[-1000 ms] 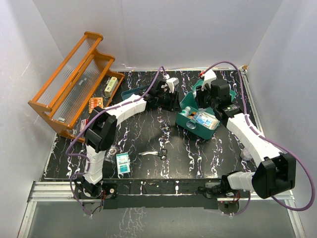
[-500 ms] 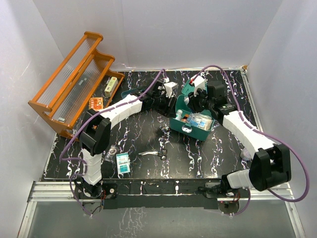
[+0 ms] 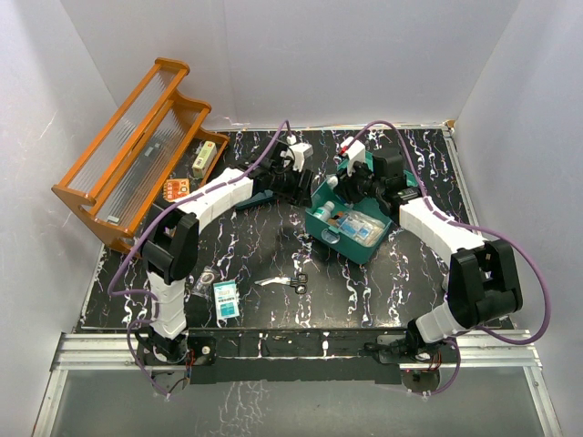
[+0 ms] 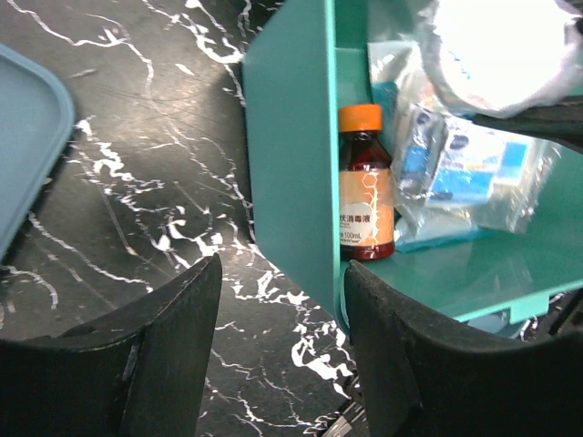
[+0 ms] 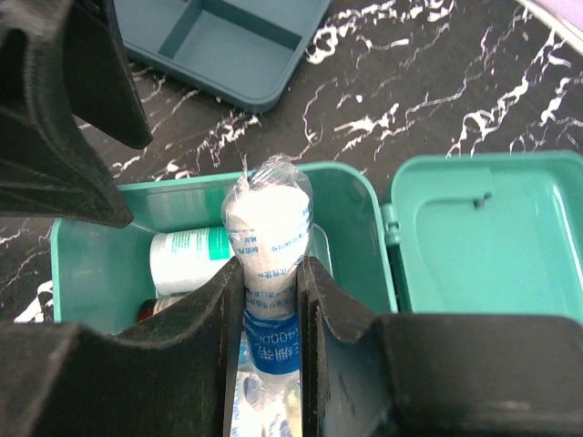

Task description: Organize the medicine kit

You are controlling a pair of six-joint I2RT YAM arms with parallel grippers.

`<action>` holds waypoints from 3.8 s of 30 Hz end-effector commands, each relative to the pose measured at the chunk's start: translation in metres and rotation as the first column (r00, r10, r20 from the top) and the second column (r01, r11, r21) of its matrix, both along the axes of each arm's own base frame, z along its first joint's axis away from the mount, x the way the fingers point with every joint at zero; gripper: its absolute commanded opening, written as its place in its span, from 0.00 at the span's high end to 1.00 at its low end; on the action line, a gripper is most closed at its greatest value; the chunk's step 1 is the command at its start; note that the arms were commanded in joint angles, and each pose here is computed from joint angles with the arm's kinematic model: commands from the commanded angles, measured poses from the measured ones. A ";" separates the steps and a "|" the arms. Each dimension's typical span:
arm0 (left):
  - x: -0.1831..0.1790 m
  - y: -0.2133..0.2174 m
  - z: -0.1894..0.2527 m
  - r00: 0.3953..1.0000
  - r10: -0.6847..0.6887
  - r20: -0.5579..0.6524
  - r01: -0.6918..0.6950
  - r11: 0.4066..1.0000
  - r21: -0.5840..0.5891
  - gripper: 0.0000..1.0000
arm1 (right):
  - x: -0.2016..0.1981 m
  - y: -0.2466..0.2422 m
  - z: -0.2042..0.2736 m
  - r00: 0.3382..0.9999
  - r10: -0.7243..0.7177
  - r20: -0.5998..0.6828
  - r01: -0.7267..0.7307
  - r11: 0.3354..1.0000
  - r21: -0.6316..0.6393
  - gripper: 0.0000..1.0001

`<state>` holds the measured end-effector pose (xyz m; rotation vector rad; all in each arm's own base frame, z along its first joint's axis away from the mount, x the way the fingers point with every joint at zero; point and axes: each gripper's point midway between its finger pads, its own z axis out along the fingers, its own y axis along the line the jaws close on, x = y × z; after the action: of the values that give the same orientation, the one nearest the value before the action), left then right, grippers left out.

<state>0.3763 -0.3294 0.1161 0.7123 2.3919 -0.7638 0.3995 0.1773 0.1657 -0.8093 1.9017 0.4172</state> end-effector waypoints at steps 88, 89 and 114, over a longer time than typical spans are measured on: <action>0.038 0.076 0.060 0.954 0.297 0.040 -0.289 0.947 -0.140 0.19 | 0.052 -0.003 -0.059 0.973 -0.205 0.102 0.217 0.969 -0.115 0.63; 0.038 0.077 0.061 0.953 0.301 0.045 -0.293 0.946 -0.137 0.19 | 0.053 -0.003 -0.055 0.971 -0.215 0.108 0.226 0.968 -0.111 0.61; 0.034 0.088 0.060 0.941 0.332 0.066 -0.324 0.940 -0.104 0.20 | 0.055 0.005 -0.060 0.977 -0.193 0.095 0.201 0.976 -0.086 0.81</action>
<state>0.4157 -0.2467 0.1533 0.2817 2.3456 -0.6865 0.4359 0.1732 0.0839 -0.6831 2.0084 0.1572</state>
